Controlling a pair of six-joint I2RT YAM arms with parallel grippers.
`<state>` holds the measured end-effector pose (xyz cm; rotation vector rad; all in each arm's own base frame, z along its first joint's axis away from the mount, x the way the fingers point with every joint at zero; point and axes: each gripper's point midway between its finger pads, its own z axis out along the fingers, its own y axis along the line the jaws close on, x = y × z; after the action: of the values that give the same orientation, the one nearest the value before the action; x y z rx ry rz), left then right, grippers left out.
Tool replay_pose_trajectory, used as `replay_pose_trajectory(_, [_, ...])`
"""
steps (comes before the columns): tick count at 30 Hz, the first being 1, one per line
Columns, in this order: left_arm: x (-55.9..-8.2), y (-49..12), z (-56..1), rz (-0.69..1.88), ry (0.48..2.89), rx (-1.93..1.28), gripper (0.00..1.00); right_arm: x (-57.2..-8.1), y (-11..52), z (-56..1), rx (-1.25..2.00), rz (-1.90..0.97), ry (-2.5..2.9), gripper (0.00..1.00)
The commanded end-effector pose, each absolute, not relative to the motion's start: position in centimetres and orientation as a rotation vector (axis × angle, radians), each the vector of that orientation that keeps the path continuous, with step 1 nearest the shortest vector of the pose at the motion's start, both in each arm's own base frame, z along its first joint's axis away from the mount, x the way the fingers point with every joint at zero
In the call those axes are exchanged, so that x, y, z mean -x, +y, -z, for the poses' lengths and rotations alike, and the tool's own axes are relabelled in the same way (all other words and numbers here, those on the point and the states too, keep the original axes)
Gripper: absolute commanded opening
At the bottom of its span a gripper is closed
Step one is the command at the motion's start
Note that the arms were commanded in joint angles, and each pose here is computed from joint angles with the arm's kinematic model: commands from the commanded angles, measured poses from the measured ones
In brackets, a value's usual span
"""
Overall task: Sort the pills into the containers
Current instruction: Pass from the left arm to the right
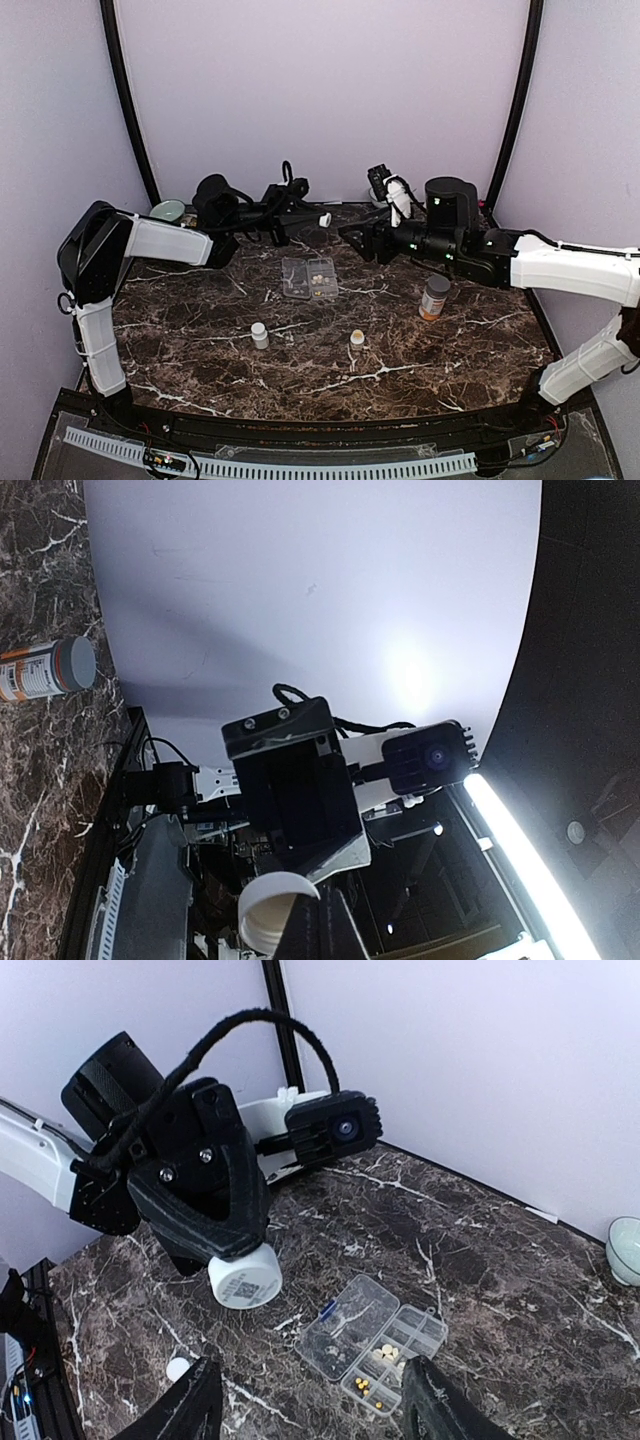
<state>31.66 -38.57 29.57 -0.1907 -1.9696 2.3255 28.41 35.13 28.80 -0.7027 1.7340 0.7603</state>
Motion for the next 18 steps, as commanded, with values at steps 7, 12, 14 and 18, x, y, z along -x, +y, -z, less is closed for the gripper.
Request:
replay_pose_trajectory(7, [-29.3, -39.2, -31.9, -2.369, -1.897, 0.279, 0.00, -26.4, 37.1, -31.0, 0.814, -0.866, 1.656, 0.61])
replay_pose_trajectory(12, [-28.5, -39.9, -31.9, -2.355, -1.879, 0.294, 0.00, -25.8, 37.4, -31.5, 0.846, -0.880, 1.643, 0.61])
replay_pose_trajectory(14, [-28.0, -40.3, -32.2, -2.359, -1.859, 0.302, 0.00, -25.7, 37.6, -31.6, 0.855, -0.882, 1.642, 0.61])
replay_pose_trajectory(18, [-27.7, -40.6, -32.7, -2.365, -1.842, 0.319, 0.00, -25.6, 37.7, -31.6, 0.858, -0.881, 1.636, 0.60])
